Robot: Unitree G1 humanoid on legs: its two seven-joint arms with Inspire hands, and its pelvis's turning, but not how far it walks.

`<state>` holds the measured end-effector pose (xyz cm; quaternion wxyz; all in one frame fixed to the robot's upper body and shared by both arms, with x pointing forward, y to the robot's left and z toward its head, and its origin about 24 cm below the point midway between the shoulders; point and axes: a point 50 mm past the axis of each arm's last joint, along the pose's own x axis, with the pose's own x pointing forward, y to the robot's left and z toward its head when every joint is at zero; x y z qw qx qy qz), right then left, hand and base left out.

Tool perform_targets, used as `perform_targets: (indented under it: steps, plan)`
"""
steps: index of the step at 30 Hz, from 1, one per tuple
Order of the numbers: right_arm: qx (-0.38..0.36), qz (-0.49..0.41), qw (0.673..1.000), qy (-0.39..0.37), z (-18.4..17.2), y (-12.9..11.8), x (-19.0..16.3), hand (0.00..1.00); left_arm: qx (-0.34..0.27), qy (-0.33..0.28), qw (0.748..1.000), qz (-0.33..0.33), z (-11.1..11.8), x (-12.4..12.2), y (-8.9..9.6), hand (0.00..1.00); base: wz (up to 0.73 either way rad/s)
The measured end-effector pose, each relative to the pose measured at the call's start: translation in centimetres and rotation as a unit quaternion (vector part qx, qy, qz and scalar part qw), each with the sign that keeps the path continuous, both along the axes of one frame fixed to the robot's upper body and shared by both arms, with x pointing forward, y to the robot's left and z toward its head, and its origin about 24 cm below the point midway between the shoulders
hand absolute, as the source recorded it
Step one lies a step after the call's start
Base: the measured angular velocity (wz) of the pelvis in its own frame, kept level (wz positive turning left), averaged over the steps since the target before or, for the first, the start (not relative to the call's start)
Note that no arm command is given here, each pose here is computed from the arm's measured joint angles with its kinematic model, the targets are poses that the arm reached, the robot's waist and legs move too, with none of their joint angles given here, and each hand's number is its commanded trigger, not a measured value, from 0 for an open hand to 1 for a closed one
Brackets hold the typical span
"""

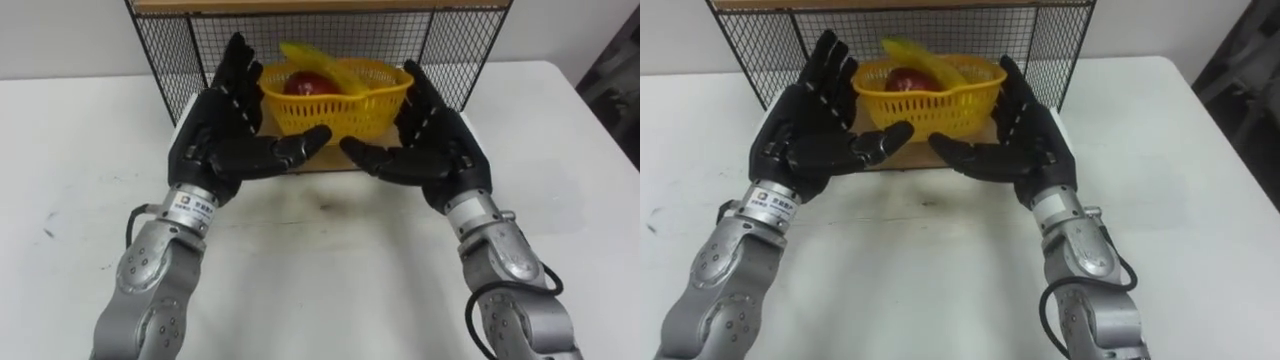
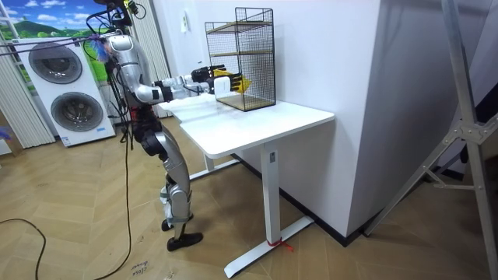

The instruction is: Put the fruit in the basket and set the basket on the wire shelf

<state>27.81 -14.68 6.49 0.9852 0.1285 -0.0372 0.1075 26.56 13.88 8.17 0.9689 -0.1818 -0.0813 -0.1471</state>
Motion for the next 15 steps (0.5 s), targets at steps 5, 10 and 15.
perform_targets:
  steps: [5,10,15]
  plan:
    - [0.002,-0.002,1.000,-0.008,0.5,0.0,0.3,0.00,-0.008,-0.022,1.000,0.000,1.1,0.2,0.0,0.00,-0.01]
    - [-0.005,-0.012,1.000,-0.008,0.6,-0.3,0.5,0.00,-0.001,-0.040,0.999,0.000,2.4,1.0,0.1,0.00,-0.04]
    - [-0.014,-0.012,0.999,-0.032,2.0,0.0,1.3,0.00,0.002,-0.032,0.999,0.004,2.1,1.3,0.2,0.00,-0.02]
